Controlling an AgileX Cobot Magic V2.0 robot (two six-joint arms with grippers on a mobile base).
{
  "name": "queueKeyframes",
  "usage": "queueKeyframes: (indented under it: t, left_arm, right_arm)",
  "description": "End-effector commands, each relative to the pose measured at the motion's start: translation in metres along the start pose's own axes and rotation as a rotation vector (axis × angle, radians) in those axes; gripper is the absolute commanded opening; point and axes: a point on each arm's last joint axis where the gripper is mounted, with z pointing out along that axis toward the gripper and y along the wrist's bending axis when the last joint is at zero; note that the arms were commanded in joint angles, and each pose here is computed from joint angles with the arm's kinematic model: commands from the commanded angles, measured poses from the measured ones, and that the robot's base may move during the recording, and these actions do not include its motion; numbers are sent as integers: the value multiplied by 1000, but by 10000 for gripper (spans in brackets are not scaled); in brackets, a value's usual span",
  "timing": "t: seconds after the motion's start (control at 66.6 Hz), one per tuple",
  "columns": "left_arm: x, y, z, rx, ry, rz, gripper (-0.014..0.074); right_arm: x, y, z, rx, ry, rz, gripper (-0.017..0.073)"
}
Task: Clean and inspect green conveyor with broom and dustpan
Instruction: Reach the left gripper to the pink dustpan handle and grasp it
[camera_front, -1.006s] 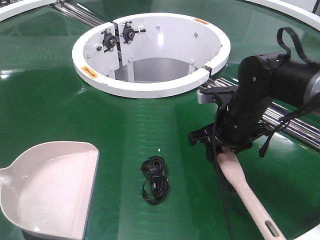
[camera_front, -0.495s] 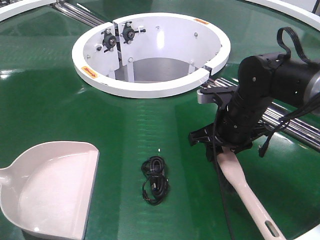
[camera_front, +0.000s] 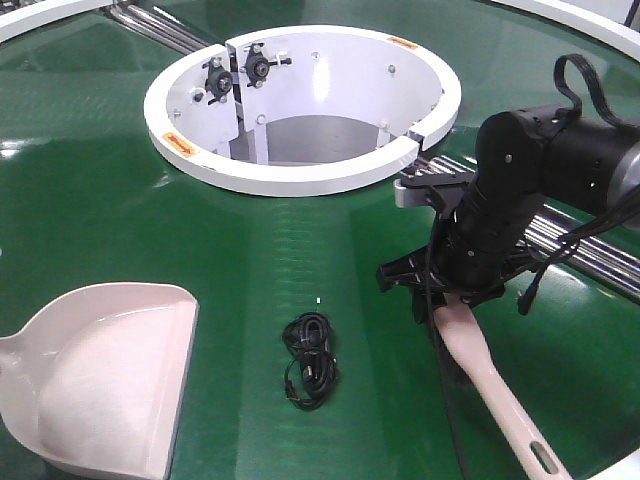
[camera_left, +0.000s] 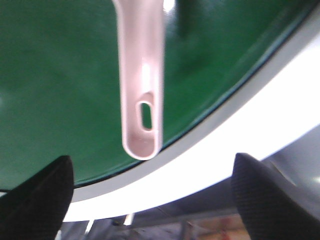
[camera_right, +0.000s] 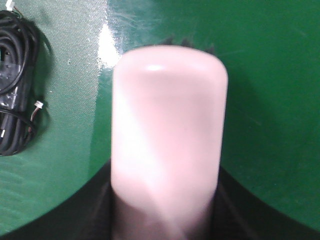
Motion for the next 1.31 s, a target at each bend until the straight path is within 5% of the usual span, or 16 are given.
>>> queueKeyframes:
  t: [0.0,0.285,0.751,1.021,1.291]
  left_arm:
    - [8,10,0,44,37,-48,590]
    - [21,18,40,187,5,-141,590]
    - [31,52,39,103,-4,-180,590]
    - [26,60,55,193,-10,-168,590]
    - [26,60,56,196,-5,-166,590]
  right_arm:
    - [-1,2,-24,-10,-88,-10,-3]
    - [-1,2,-24,-10,-88,-10,-3]
    - [-1,2,-24,-10,-88,-10,-3]
    - [-1,2,-24,-10,-88,-10,-3]
    - [-1,2,-24,-10,-88,-10,-3]
